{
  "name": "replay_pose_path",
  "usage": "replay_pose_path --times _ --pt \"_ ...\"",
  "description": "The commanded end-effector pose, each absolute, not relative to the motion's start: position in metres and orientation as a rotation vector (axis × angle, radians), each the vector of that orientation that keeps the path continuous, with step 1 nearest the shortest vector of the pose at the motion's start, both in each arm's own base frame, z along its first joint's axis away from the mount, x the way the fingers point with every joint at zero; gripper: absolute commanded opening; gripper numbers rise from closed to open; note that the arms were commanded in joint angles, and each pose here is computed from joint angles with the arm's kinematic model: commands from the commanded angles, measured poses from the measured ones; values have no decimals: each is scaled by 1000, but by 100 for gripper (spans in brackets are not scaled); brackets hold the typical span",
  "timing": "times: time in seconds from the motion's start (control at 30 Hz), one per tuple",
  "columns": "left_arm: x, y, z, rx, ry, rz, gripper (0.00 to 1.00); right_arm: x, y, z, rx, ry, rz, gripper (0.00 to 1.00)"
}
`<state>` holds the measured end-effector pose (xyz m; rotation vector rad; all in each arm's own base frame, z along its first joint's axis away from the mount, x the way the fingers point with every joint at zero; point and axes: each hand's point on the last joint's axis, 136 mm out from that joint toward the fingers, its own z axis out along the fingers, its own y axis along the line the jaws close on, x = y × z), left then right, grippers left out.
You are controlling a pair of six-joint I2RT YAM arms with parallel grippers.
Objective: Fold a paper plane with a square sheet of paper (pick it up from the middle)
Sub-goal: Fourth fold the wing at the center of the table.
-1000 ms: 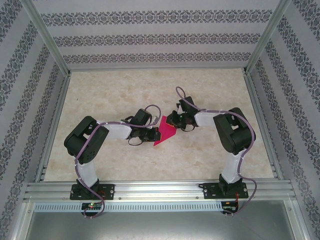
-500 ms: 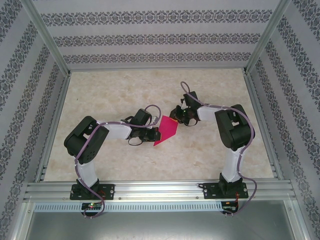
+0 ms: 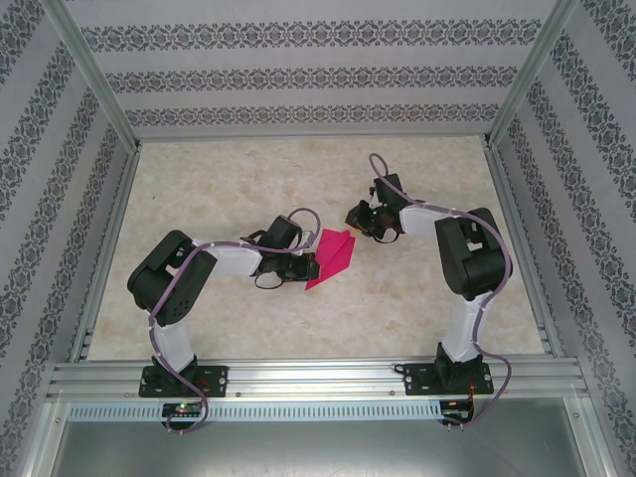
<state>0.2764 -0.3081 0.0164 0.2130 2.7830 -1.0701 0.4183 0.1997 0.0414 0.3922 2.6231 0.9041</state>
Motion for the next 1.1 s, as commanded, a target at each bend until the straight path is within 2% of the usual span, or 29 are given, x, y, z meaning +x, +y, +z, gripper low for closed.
replay_pose_path --times 0.0,0.13,0.33,0.63,0.8,1.07 --pt "238 -266 -38 139 3051 -824 0 416 203 87 298 2516 930 23" --pt "240 -269 -35 147 3042 -830 0 389 235 85 234 2526 1055 16" --pt "242 -270 -33 151 3038 -838 0 359 270 49 210 2621 1075 4" --pt "244 -272 -30 161 3015 -849 0 341 254 -21 295 2768 901 2" --pt "244 -277 -22 196 3002 -896 0 333 240 -34 309 2809 797 4" --pt "236 -273 -10 209 3006 -906 0 333 245 -42 333 2820 822 4"
